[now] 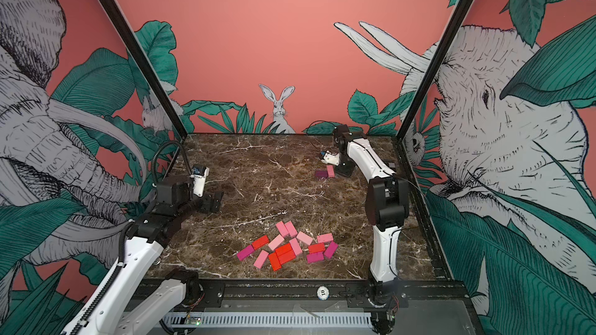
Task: Assemble the letter t with building blocks
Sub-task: Pick up the building block from the center of the board, then assemble the building block at the center of the board.
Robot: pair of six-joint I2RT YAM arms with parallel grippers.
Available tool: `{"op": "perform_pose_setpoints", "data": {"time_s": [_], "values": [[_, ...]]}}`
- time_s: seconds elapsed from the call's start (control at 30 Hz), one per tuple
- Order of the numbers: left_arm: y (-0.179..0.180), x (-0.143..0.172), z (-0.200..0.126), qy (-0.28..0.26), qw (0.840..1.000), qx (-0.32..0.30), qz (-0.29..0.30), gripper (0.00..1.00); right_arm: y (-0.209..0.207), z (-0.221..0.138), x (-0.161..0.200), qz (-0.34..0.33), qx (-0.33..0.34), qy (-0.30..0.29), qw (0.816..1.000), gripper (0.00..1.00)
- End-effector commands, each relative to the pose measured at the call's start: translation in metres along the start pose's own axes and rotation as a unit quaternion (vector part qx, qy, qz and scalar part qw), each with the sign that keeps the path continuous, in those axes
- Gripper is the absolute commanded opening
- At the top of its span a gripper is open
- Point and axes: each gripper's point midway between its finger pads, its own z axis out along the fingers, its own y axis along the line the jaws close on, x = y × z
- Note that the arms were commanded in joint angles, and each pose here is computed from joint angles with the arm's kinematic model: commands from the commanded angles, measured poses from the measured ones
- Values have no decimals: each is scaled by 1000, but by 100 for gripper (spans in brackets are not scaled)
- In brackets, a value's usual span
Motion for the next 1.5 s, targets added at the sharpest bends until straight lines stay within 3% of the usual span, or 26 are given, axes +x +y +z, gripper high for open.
{"op": "perform_pose_setpoints", "data": {"time_s": [0.0, 0.27, 0.63, 0.97, 1.47], "values": [[1, 1, -2, -5, 1000, -4, 4, 97, -17, 4, 5, -63, 25, 38, 997, 4], [3, 1, -2, -7, 1000, -8, 5, 97, -34, 27, -11, -113, 31, -3, 993, 3], [2, 0, -3, -14, 1000, -8, 6, 97, -28, 49, -3, -208, 13, -58, 976, 0], [2, 0, -3, -17, 1000, -7, 6, 97, -27, 71, -17, -218, 11, -85, 972, 0], [1, 0, -3, -18, 1000, -3, 6, 97, -19, 99, -28, -228, 17, -76, 971, 1]]}}
